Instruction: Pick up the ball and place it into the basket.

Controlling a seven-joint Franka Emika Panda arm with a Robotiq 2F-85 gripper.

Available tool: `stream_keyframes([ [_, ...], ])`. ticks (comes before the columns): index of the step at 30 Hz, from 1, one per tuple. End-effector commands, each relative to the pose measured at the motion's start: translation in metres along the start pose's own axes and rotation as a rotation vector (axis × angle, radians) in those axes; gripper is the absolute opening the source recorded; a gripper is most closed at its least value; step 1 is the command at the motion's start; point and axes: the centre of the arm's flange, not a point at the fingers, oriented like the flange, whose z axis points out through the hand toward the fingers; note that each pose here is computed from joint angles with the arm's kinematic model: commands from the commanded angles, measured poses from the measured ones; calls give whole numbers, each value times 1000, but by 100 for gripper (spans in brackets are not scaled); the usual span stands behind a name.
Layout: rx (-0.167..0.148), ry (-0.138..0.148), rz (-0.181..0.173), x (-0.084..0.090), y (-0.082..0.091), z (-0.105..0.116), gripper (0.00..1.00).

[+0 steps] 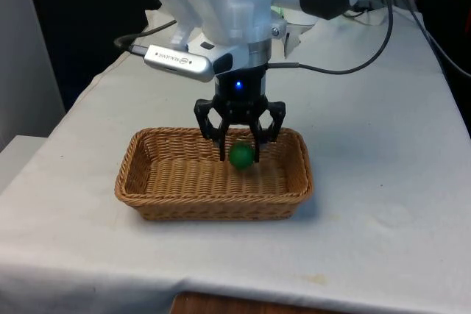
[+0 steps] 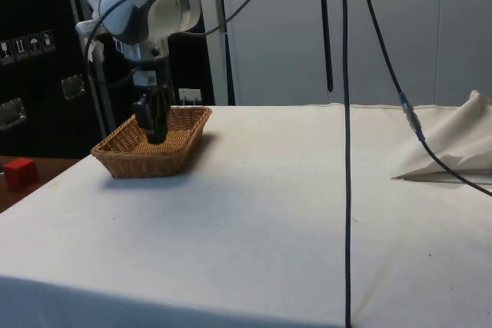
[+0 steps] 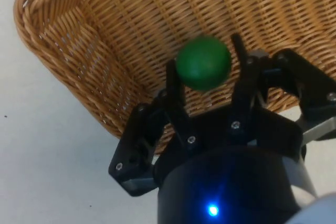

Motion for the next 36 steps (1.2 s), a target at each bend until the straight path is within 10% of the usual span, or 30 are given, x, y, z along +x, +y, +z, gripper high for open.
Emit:
stream_keyframes([
  [1,3,-3,1,-1,0,1,18],
  [8,0,-2,0,-1,0,1,87],
  [11,1,-2,1,-1,0,1,100],
  [36,12,4,23,-20,4,-69,100],
])
